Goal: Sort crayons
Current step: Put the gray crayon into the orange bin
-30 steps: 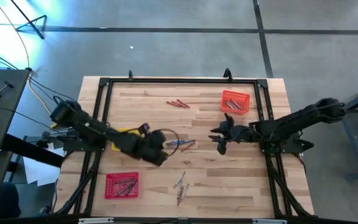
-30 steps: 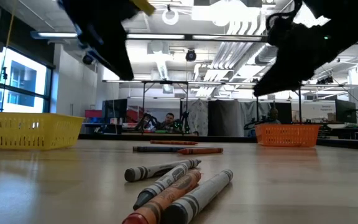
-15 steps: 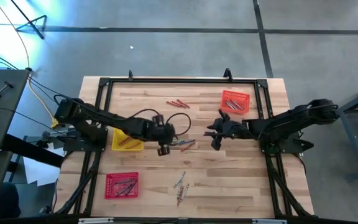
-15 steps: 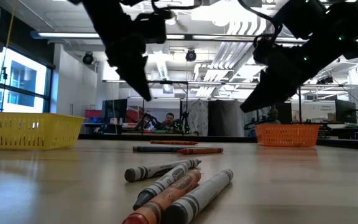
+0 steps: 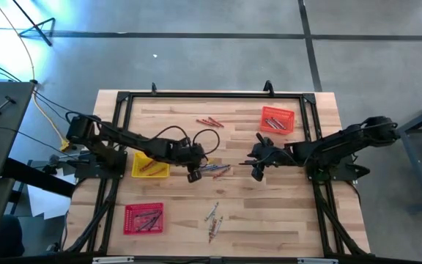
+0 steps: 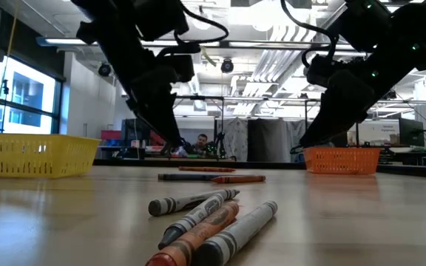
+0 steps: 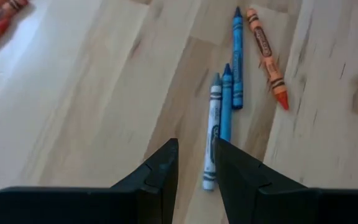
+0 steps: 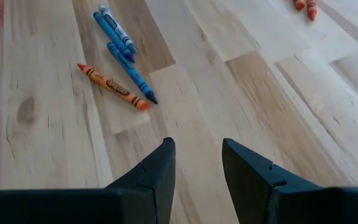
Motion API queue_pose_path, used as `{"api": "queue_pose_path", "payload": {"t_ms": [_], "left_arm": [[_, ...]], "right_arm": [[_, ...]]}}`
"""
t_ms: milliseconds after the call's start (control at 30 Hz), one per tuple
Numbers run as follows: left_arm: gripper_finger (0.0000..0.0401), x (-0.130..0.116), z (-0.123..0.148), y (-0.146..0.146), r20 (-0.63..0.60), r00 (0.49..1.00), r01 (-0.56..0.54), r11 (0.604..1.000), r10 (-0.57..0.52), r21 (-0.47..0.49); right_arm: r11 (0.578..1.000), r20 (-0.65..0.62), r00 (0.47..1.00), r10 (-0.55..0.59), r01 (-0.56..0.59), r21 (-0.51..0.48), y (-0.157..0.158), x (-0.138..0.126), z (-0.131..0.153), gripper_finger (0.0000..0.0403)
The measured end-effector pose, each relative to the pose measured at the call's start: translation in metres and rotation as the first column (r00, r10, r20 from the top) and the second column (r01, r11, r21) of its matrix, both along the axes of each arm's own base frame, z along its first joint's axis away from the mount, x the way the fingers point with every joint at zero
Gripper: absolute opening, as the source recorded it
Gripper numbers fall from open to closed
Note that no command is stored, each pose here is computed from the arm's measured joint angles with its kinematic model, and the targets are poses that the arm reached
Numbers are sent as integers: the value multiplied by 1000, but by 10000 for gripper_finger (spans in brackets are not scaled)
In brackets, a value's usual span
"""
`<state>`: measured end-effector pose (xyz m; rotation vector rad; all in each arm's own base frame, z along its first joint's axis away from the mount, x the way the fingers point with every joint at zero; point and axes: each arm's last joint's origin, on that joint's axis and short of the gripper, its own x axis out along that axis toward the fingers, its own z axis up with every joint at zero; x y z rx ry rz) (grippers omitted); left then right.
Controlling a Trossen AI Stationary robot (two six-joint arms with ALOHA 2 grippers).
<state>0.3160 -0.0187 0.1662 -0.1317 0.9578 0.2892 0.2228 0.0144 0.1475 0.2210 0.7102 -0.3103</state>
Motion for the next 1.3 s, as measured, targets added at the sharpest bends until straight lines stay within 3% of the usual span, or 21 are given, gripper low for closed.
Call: {"api": "queue_pose_path", "payload": {"t_ms": [100,467,733,1300], "left_arm": [[92,6,-2,-4,49,998,29,999,-27,-34],[92,15,-37,-11,-9,999,51,998,-51,-36],[92,19,-30,-9,43,996,75,997,-75,-7],[92,19,-31,1,31,998,53,999,-53,11]], "right_arm": [[1000,-1,1000,0,0,0,0,0,0,126],[1000,-7,1000,-3,3,3,0,-1,-1,126],[1000,-8,1000,-7,7,7,0,-1,-1,126],[1000,-9,1000,-7,7,7,0,-1,-1,126]]}}
